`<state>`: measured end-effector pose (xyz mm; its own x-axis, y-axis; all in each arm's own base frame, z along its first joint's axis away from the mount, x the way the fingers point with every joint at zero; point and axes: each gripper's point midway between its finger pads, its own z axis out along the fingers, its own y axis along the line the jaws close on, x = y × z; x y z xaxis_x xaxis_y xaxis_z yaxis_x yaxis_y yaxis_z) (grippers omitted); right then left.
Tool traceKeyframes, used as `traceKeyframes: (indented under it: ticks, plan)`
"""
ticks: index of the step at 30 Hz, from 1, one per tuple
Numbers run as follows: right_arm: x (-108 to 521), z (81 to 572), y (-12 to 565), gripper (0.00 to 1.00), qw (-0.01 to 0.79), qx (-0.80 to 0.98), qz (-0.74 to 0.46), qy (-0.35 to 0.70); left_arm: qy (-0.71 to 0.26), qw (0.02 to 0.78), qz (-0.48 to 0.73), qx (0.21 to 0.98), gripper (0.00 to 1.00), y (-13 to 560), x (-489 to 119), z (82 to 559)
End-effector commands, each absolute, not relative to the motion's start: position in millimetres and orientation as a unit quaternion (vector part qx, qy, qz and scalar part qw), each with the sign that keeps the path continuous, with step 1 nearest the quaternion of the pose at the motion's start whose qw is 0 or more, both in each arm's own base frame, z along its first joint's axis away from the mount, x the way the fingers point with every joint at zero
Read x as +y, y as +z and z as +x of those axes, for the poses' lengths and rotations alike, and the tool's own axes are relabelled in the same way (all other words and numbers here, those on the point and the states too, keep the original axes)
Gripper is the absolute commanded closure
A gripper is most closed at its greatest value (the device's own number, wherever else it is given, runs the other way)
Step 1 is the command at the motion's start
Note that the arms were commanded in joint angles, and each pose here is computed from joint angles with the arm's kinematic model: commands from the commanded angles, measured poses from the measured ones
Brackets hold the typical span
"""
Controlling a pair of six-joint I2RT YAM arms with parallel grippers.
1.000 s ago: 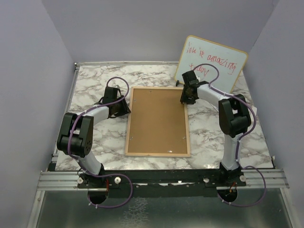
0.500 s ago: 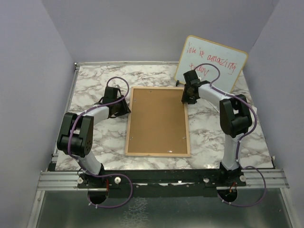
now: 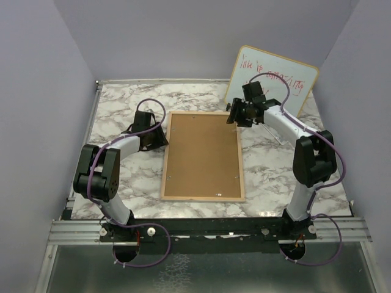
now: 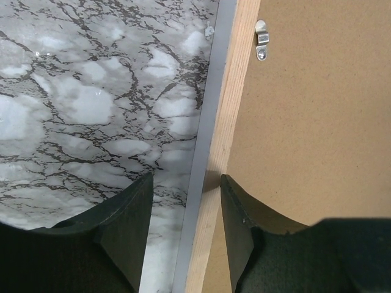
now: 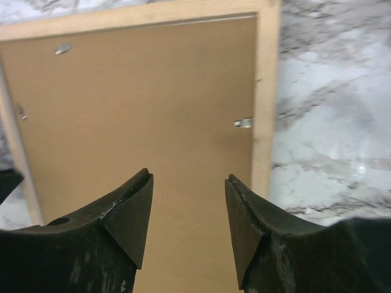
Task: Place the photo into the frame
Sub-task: Install the photo frame at the center of the board, then move the photo frame to the center of the board.
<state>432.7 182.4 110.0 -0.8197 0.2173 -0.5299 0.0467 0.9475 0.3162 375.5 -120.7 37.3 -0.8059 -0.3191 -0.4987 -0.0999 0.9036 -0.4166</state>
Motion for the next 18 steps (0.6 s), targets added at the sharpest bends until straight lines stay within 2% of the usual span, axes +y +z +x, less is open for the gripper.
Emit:
traceKeyframes:
  ticks: [1, 5, 11, 18]
  plan:
    - [242.5, 412.9, 122.6, 0.47, 0.262, 0.927, -0.018, 0.269, -0.192, 0.279, -0.113, 0.934, 0.51, 41.0, -121.1, 367.3]
    - [284.8, 386.1, 120.0, 0.51, 0.24, 0.918, -0.078, 0.307, -0.189, 0.255, -0.127, 0.94, 0.51, 37.1, -118.7, 348.7]
    - [334.2, 317.7, 101.3, 0.57, 0.174, 0.895, -0.151, 0.382, -0.209, 0.212, -0.134, 0.945, 0.57, 32.3, -123.1, 310.0]
    - [356.8, 241.7, 77.1, 0.53, 0.13, 0.877, -0.186, 0.423, -0.239, 0.204, -0.148, 0.938, 0.87, 31.6, -136.3, 282.9]
